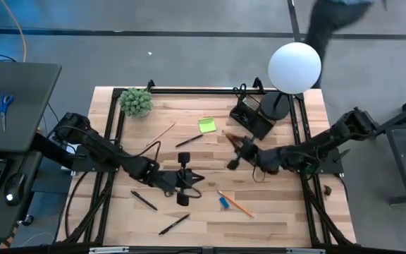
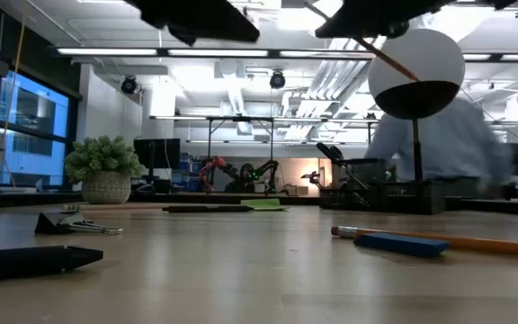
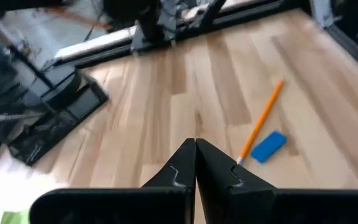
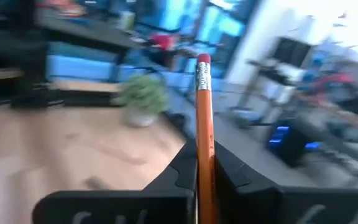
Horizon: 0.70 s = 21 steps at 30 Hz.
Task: Pick and place office supplies into organizer
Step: Put the yellow pencil into the black desk organizer
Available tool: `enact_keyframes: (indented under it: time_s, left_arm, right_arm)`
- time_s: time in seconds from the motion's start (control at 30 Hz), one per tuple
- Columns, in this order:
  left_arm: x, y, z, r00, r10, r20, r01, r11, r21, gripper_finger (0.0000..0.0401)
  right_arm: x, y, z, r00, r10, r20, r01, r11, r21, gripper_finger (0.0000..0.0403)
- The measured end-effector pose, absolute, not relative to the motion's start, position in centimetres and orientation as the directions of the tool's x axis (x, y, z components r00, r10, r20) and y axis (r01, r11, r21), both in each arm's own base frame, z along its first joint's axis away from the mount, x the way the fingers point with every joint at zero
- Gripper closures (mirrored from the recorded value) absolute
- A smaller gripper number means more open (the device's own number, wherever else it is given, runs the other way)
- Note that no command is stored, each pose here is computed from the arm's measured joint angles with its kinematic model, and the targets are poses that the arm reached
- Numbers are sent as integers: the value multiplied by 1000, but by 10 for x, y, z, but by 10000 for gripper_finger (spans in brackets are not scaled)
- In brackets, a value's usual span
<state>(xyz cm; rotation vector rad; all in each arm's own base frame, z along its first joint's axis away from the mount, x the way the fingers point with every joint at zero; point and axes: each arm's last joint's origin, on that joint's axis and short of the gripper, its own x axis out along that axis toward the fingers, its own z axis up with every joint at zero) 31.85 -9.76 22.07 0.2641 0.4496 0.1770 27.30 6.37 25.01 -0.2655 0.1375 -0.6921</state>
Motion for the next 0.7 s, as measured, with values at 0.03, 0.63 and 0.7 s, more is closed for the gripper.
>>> enact_keyframes:
  time_s: [0.03, 0.63, 0.7]
  left_arm:
    - [318, -99, 222, 896, 218, -386, -108, 952, 288, 401]
    - [303, -96, 221, 920, 197, -339, -108, 959, 263, 401]
    - [303, -96, 221, 920, 196, -341, -107, 959, 264, 401]
  right_arm:
    - [274, 57, 250, 750, -661, -21, 629, 724, -283, 393]
    - [205, -62, 208, 731, -556, 395, 653, 738, -170, 395]
    - [205, -69, 207, 719, -575, 390, 673, 716, -186, 386]
